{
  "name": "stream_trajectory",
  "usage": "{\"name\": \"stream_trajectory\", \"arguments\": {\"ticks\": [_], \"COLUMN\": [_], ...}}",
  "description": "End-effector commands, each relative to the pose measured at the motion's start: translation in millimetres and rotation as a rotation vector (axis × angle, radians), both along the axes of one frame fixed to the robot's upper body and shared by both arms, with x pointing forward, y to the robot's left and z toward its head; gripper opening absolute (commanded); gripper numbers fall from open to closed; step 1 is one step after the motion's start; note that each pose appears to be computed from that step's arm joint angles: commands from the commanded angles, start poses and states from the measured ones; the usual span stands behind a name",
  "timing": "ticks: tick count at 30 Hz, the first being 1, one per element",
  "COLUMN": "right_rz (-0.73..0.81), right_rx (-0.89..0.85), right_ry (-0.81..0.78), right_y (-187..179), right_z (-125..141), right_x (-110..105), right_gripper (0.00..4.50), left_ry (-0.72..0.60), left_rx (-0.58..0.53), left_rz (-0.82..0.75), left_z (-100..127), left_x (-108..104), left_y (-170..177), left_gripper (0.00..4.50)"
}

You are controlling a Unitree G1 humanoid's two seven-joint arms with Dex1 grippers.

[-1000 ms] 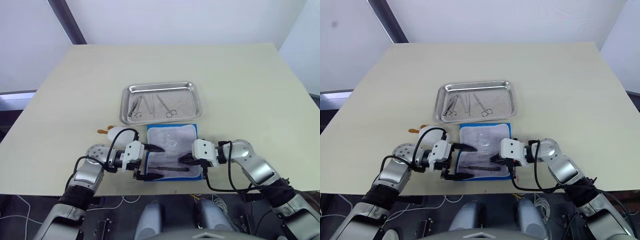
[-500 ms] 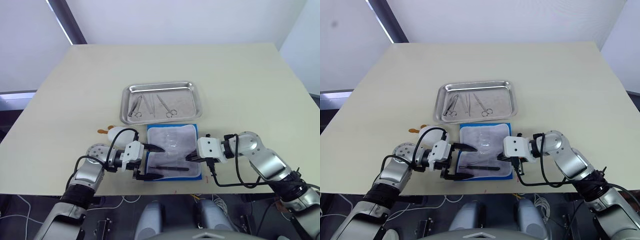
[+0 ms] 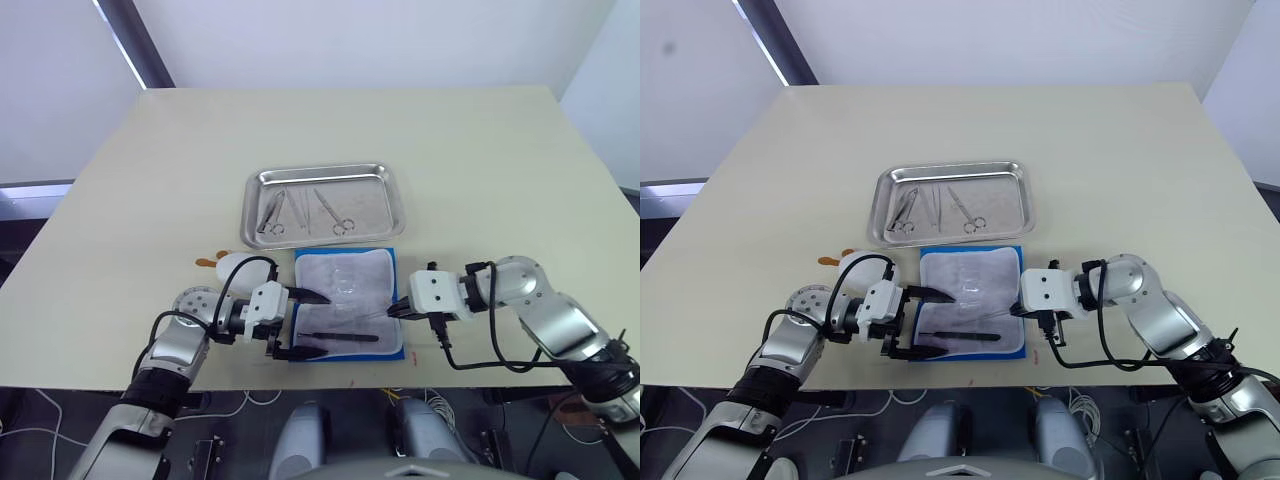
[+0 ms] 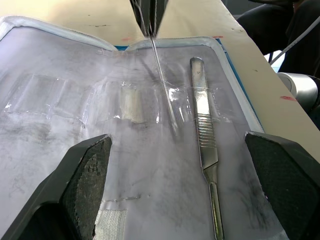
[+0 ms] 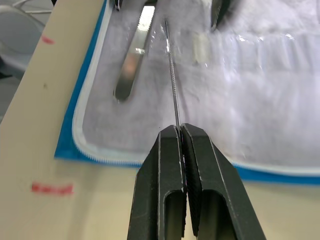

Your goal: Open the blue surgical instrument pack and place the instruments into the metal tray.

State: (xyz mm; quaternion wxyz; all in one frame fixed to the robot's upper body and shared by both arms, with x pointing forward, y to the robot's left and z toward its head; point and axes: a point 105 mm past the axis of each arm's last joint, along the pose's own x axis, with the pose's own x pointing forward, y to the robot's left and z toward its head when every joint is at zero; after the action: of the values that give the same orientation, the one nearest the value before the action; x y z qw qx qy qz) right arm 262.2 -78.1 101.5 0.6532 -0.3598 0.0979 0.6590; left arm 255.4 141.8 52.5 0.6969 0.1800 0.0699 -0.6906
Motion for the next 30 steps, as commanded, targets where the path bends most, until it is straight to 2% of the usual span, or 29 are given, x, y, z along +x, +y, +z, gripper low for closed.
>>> {"name": "stream_trajectory", "arguments": {"ticks": [1,22,27,30], "right_rz": [0.012,-0.002,-0.100,-0.258], "right_rx": [0.021,-0.055,0.040,0.163], "right_ry": [-0.056,-0.110,-0.080,-0.065], "right_y": [-4.5,-60.5,-64.4,-56.6], "right_z": [17.3,30.0,34.4,44.4], "right_x": [-0.3,-4.0,5.2,24.5], "right_gripper": [0.05,0.05,0.05,0.05], "left_ry": [0.136,0.134,0.135,0.134], "left_rx": [0.092,0.087,0.087,0.087], "left_rz": [0.028,0.023,0.026,0.030], "left_z": [-31.6,-29.5,-30.1,-30.3], "left_x": [-11.7,-11.1,-11.3,-11.0], "left_y": [9.4,6.3,6.5,7.0], "left_gripper": [4.50,4.50,4.50,4.50]}}
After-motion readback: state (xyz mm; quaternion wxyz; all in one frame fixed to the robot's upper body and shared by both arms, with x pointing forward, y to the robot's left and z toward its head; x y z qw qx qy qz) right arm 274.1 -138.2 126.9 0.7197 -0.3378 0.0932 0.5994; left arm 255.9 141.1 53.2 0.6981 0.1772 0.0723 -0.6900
